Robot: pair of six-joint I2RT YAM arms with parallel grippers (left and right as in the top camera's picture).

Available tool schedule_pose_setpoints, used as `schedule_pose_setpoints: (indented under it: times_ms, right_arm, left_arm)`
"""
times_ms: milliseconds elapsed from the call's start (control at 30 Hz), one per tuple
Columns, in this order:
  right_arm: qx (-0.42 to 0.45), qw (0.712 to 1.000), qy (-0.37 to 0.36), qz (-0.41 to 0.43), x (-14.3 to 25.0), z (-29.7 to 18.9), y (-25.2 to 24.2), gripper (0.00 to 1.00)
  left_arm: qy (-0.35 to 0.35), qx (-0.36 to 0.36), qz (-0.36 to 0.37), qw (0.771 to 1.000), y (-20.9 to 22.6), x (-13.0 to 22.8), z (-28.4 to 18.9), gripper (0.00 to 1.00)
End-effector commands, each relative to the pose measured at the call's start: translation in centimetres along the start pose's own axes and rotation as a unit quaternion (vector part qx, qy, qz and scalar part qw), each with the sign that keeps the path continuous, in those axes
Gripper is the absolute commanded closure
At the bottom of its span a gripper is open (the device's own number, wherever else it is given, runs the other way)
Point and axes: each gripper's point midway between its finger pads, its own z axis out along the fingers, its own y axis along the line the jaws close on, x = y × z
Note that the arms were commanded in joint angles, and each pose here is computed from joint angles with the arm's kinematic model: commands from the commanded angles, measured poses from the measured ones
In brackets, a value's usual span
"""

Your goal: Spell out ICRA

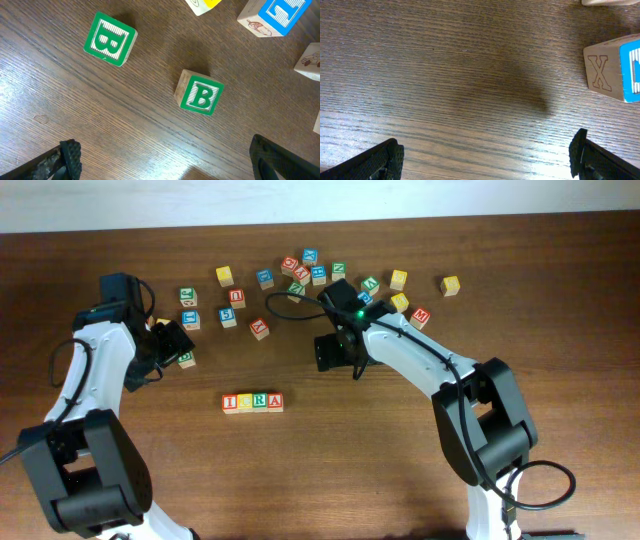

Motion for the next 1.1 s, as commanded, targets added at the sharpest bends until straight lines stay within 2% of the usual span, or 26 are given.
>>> schedule_pose_setpoints:
  times_ms: [0, 133, 200, 233, 333, 433, 533, 600, 700, 867, 1067]
  right_arm:
    - [-0.003, 1.000, -0.027, -0.002, -1.3, -1.7, 0.2, 0.01]
    - [-0.003, 1.000, -0.027, -0.002, -1.3, -1.7, 0.2, 0.02]
    - [-0.003, 1.000, -0.027, -0.002, -1.3, -1.7, 0.2, 0.02]
    - [-0.003, 1.000, -0.027, -0.002, -1.3, -1.7, 0.2, 0.02]
    - [-0.003, 1.000, -0.027, -0.002, -1.3, -1.7, 0.2, 0.02]
    - [-0.003, 1.000, -0.027, -0.002, -1.3, -1.7, 0.2, 0.02]
    - [-0.003, 1.000, -0.027, -0.002, -1.3, -1.7, 0.2, 0.02]
    - [-0.003, 1.000, -0.027, -0.002, -1.3, -1.7, 0.2, 0.02]
    - [-0.003, 1.000, -0.027, -0.002, -1.3, -1.7, 0.2, 0.02]
    - [-0.003, 1.000, -0.027, -0.002, -1.3, -1.7, 0.2, 0.02]
    - [-0.003, 1.000, -0.027, -0.002, -1.3, -1.7, 0.2, 0.02]
  left_arm:
    - [0.000, 0.000, 0.004, 1.000, -0.2, -0.1, 0.0, 0.01]
    - [-0.002, 0.001, 0.004, 1.000, -0.2, -0.2, 0.0, 0.01]
    - [-0.043, 0.021, 0.003, 0.999, -1.2, -2.2, -0.3, 0.01]
    - [-0.086, 0.042, 0.002, 0.995, -2.1, -4.1, -0.9, 0.01]
    - [-0.202, 0.098, 0.000, 0.974, -4.5, -9.2, -4.3, 0.01]
    - [-0.275, 0.133, -0.001, 0.952, -5.4, -11.2, -9.1, 0.01]
    - [-0.329, 0.159, -0.002, 0.931, -5.4, -11.3, -13.8, 0.01]
    - [-0.358, 0.174, -0.002, 0.917, -5.0, -10.6, -16.0, 0.01]
    - [-0.369, 0.179, -0.002, 0.912, -3.7, -7.8, -16.9, 0.01]
    - [-0.355, 0.174, 0.000, 0.919, 0.1, 0.3, -14.5, 0.01]
    - [-0.409, 0.200, -0.001, 0.890, 2.6, 5.2, -17.8, 0.01]
